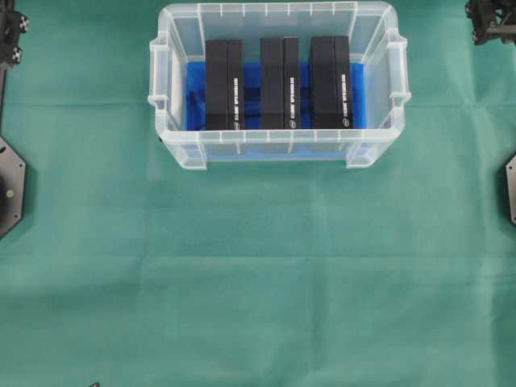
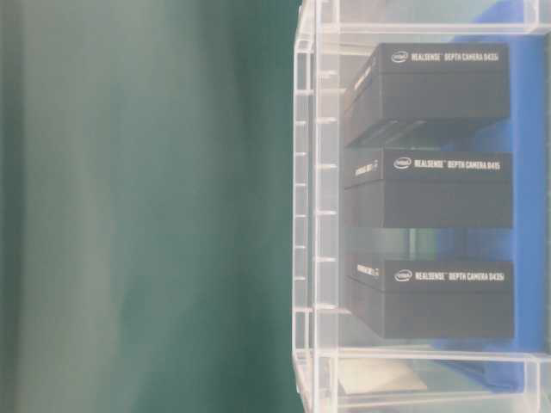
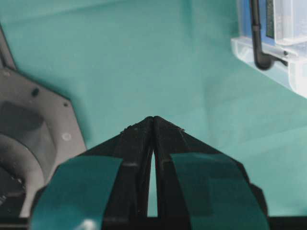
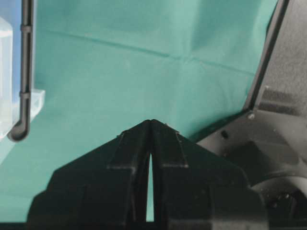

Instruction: Take out the box from the case.

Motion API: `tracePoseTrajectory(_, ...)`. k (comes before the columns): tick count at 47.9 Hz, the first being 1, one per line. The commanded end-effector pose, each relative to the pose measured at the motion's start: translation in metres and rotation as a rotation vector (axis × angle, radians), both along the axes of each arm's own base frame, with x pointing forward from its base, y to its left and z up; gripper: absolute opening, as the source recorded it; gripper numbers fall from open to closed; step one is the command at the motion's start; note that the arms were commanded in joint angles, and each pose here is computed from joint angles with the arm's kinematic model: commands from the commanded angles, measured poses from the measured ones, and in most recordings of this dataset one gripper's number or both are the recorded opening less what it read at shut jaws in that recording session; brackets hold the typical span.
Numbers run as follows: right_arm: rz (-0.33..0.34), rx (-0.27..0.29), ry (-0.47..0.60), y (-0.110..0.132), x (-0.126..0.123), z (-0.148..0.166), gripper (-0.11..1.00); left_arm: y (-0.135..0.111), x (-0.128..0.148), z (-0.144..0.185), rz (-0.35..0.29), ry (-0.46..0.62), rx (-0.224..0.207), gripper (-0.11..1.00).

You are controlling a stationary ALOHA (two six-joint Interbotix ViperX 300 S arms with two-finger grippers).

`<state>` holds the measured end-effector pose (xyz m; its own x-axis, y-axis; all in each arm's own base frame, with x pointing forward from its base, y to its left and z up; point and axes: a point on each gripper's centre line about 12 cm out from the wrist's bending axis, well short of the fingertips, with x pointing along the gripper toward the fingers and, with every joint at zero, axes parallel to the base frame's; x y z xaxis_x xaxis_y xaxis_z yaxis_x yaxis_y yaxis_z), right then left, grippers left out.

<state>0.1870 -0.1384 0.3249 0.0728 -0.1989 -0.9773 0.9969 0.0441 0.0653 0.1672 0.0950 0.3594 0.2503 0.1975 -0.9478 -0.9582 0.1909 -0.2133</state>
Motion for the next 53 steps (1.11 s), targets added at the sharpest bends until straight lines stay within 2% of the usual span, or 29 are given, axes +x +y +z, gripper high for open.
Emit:
tracePoseTrajectory(1, 0.012, -0.028, -0.027, -0.0018, 0.0003, 0.0080, 0.00, 0.0027, 0.0026, 0.0068, -0.017, -0.025, 0.019, 0.02)
tracePoseTrajectory(9, 0.016, -0.035, -0.033, 0.0008, -0.0034, 0.0088, 0.00, 0.0032, 0.0037, 0.0048, -0.028, -0.024, 0.023, 0.05)
tracePoseTrajectory(14, 0.016, -0.033, -0.032, 0.0019, -0.0055, 0.0075, 0.00, 0.0028, 0.0030, 0.0034, -0.028, -0.022, 0.022, 0.16)
tracePoseTrajectory(18, 0.018, -0.031, -0.030, 0.0030, -0.0066, 0.0056, 0.00, 0.0027, 0.0028, 0.0029, -0.026, -0.020, 0.020, 0.34)
tracePoseTrajectory(23, 0.018, -0.030, -0.029, 0.0034, -0.0079, 0.0024, 0.03, 0.0023, 0.0021, 0.0030, -0.023, -0.022, 0.020, 0.66)
tracePoseTrajectory(27, 0.020, -0.040, -0.031, 0.0031, -0.0080, 0.0015, 0.19, 0.0023, 0.0019, 0.0029, -0.018, -0.022, 0.018, 0.88)
tracePoseTrajectory(29, 0.015, -0.048, -0.032, 0.0021, -0.0080, 0.0013, 0.30, 0.0023, 0.0019, 0.0029, -0.015, -0.023, 0.017, 0.95)
tracePoseTrajectory(36, -0.003, -0.063, -0.042, 0.0002, -0.0073, 0.0018, 0.75, 0.0025, 0.0017, 0.0020, 0.009, -0.022, 0.008, 0.96)
tracePoseTrajectory(40, -0.031, -0.067, -0.040, -0.0006, -0.0083, 0.0019, 0.92, 0.0025, 0.0017, 0.0020, 0.029, -0.026, 0.002, 0.96)
tracePoseTrajectory(45, -0.069, -0.069, -0.050, -0.0013, -0.0083, 0.0021, 0.95, 0.0025, 0.0017, 0.0020, 0.035, -0.027, 0.001, 0.96)
tracePoseTrajectory(53, -0.080, -0.066, -0.049, -0.0010, -0.0087, 0.0015, 0.95, 0.0024, 0.0016, 0.0019, 0.039, -0.027, -0.001, 0.96)
